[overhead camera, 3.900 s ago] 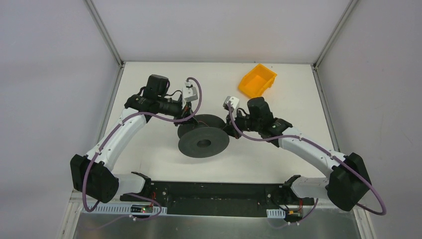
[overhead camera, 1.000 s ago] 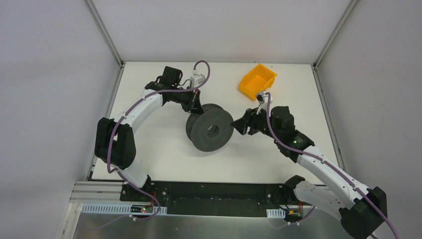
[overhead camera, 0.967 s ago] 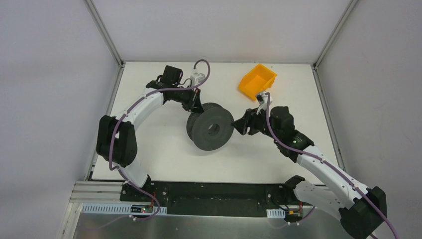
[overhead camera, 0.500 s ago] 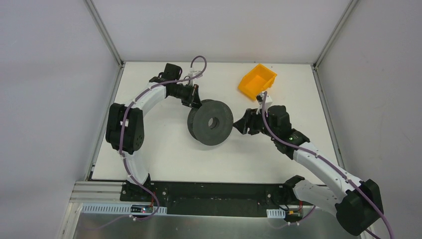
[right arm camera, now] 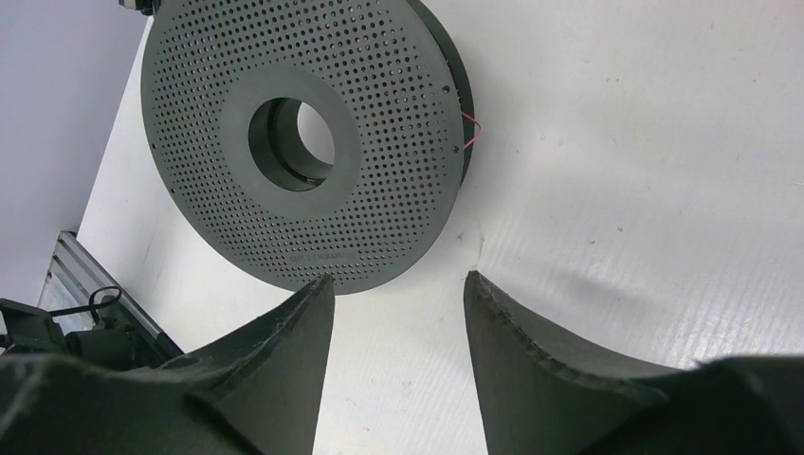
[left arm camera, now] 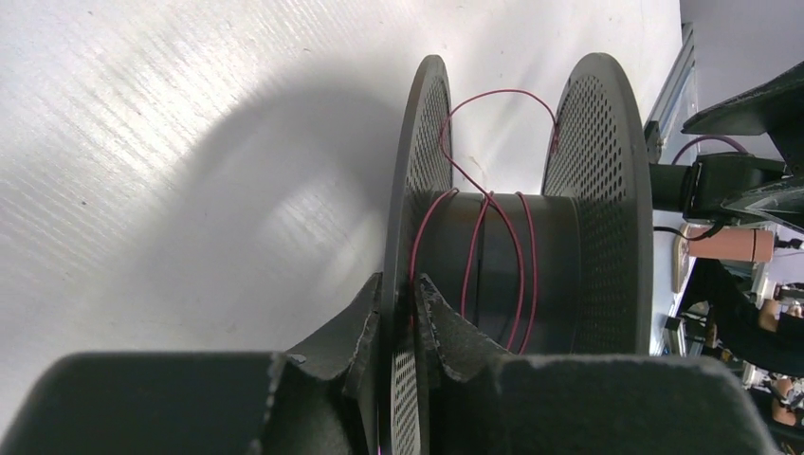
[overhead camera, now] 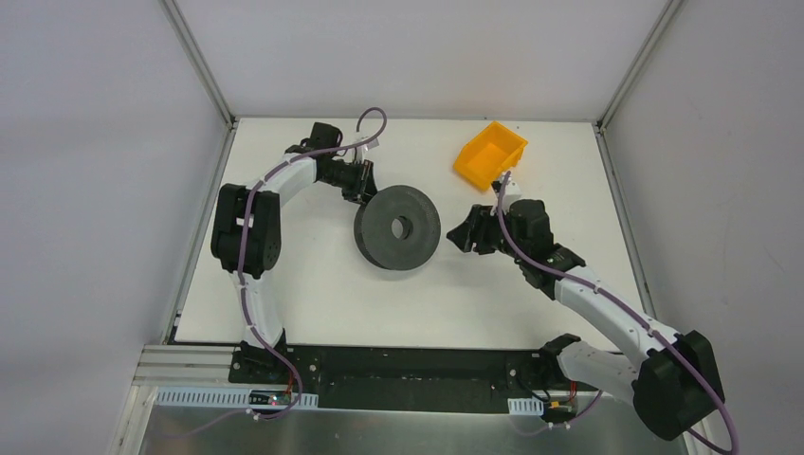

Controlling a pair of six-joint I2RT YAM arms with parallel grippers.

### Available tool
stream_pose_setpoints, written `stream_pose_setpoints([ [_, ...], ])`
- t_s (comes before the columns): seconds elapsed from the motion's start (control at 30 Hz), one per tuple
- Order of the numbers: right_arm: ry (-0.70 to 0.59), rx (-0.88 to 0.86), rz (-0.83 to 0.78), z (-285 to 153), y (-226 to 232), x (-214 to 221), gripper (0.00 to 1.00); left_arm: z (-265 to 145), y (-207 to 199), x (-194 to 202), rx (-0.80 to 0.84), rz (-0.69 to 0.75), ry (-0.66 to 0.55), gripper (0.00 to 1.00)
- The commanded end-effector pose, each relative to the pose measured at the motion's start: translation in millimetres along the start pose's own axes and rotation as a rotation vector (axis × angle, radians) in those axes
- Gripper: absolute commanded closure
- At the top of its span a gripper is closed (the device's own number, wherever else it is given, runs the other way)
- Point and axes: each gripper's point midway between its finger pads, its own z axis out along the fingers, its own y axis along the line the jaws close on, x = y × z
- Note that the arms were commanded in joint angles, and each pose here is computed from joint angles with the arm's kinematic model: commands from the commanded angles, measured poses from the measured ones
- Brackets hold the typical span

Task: Wrap the cables

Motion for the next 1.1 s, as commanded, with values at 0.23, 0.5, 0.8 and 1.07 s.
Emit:
stream_pose_setpoints([
  [0.23,-0.022,-0.049,0.061,11.2,3.3,-6.5,0.45,-2.4,9.7,-12.1,0.02,-0.013,-0.012,0.8],
  [0.5,-0.026,-0.047,0.073,14.7,-0.3,-6.7,0.45,-2.1,23.7,-11.0,0.018,-0.047,-0.003,0.79],
  [0.8,0.016,-0.16,0.272,57.7,4.1,-7.0,0.44,0.0,24.0,-5.7,0.034,-0.039,0.008,0.8],
  [1.07,0.077,-0.215,0.37,95.9,-0.4,-1.8,0.43,0.4,25.1,-5.3,0.036,-0.031,0.01,0.8],
])
